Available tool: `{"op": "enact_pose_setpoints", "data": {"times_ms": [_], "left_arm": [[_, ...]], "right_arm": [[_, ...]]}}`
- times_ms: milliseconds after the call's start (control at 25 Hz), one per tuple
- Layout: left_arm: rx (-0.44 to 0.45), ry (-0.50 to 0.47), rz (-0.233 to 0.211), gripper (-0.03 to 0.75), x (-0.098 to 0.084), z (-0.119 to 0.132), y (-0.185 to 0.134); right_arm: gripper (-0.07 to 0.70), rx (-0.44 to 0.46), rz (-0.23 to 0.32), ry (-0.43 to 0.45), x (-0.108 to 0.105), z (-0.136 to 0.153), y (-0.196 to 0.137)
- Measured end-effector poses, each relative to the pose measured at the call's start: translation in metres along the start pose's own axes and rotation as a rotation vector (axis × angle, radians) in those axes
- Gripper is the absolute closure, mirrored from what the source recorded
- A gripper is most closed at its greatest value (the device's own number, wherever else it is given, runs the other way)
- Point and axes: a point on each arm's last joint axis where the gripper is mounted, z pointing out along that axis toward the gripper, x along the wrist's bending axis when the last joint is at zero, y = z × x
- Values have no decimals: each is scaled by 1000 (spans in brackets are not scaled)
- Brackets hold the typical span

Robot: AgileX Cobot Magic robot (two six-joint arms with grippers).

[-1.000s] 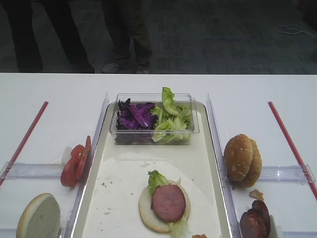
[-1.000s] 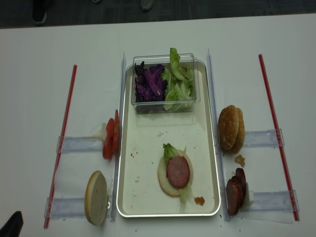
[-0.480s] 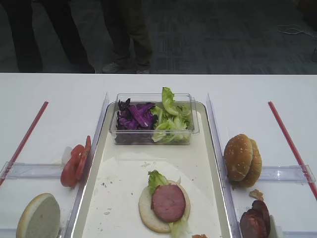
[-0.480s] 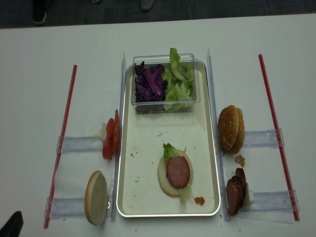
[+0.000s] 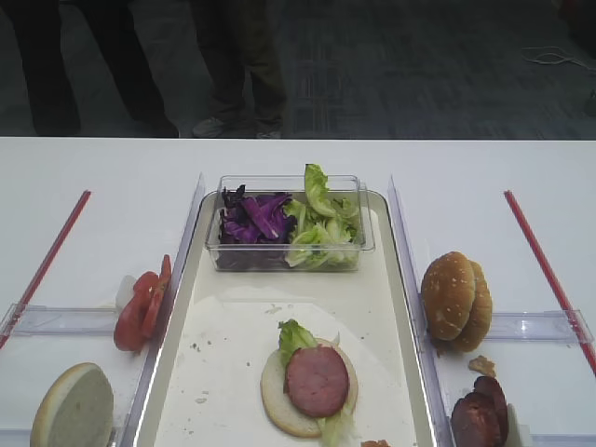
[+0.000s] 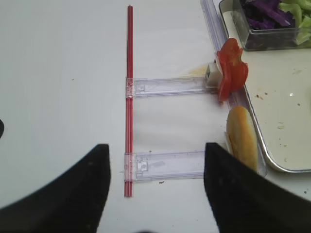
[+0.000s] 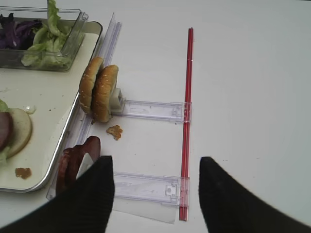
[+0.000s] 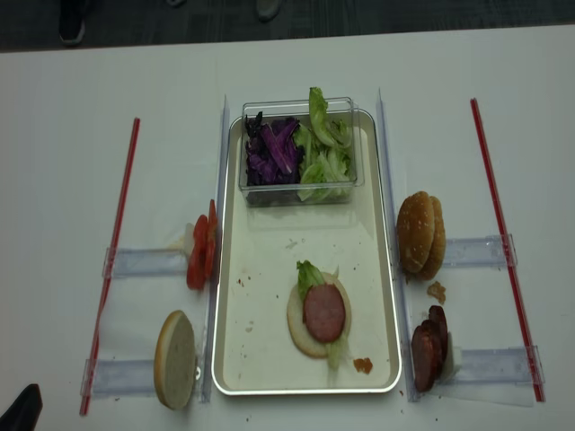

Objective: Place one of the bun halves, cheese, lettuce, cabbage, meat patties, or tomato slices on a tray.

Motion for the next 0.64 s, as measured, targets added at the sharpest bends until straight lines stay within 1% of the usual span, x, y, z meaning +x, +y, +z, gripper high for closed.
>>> {"op": "enact_pose_setpoints", "data": {"times_ms": [640], "left_arm": [[0,0,0,315,0,0,0]], "right_arm": [[192,0,0,0,0,0,0]]}}
